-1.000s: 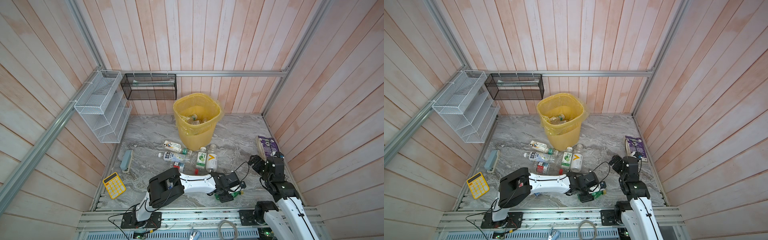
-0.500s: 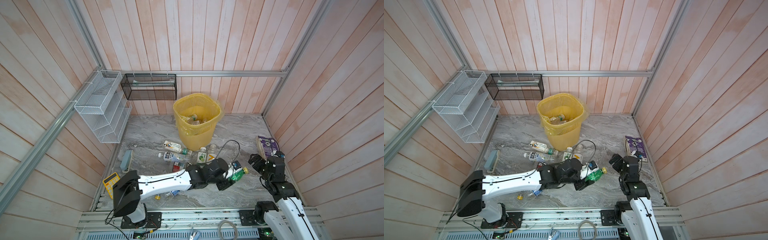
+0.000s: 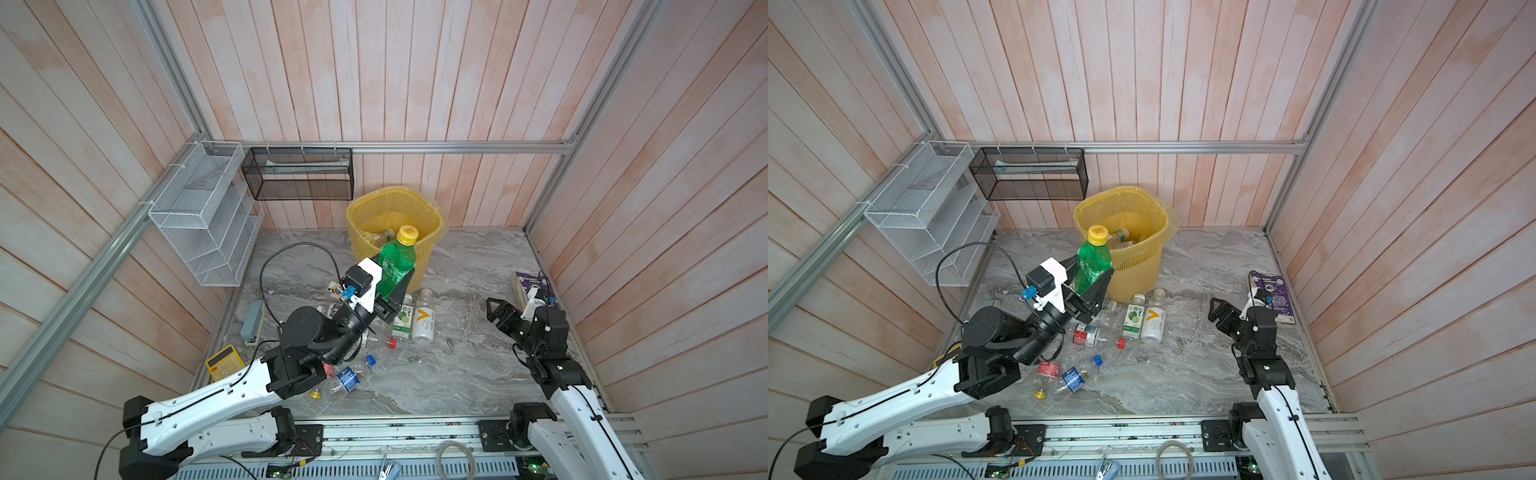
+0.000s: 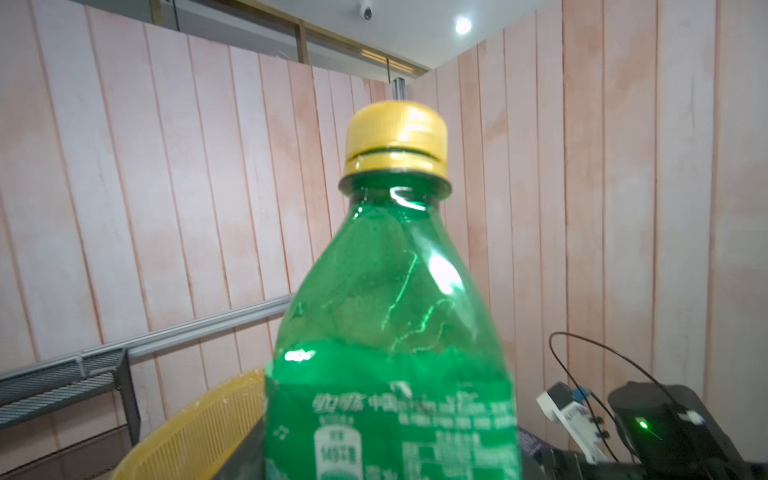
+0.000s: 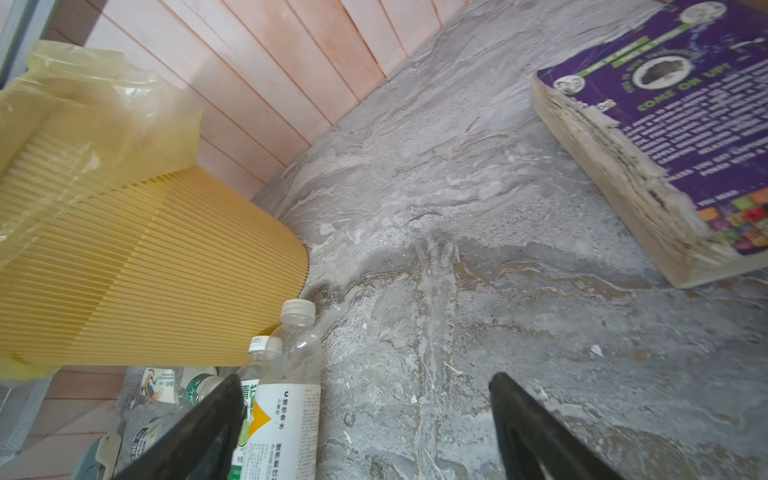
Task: Throw the plastic bottles in the bin
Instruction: 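Lift the green soda bottle with the left gripper and release it into the bin, then draw the left arm back while the right gripper lowers onto the white vitamin-C bottle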
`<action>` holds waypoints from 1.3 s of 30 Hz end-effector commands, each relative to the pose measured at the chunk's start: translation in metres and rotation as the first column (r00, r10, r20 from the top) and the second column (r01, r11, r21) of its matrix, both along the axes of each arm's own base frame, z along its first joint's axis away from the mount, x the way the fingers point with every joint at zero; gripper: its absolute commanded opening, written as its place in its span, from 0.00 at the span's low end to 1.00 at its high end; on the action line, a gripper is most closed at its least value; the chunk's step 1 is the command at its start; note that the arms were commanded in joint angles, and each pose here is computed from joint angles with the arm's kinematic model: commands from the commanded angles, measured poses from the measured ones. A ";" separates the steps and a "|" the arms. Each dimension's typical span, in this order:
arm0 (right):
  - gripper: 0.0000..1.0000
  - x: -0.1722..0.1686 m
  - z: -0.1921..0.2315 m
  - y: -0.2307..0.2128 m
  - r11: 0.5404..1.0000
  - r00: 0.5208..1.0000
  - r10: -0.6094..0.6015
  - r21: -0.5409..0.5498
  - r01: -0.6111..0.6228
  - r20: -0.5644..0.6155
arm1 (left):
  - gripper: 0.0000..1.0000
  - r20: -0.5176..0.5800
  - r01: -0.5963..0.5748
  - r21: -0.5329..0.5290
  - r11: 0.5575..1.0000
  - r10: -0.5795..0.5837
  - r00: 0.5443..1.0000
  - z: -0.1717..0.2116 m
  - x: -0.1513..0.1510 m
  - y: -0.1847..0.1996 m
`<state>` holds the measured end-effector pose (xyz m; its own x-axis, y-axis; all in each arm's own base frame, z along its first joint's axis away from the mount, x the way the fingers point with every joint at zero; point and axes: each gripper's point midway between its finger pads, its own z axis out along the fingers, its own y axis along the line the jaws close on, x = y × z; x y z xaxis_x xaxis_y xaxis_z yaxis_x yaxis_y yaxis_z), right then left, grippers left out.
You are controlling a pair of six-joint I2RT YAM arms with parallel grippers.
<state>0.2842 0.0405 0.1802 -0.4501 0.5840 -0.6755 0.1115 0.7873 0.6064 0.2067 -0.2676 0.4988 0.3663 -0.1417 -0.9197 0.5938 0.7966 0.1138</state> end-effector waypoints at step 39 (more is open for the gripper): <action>0.89 0.027 -0.012 0.097 0.964 0.962 0.261 -0.024 -0.263 -0.082 | 1.00 -0.496 -0.296 -0.074 0.952 0.222 0.840 -0.131 0.109 0.087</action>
<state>0.2996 0.1240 0.1581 -0.6545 0.4237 -0.6261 -0.0396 0.8078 0.5881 0.3163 -0.2085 0.3856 -0.0459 -0.1621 -0.9857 0.4410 0.8821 -0.1656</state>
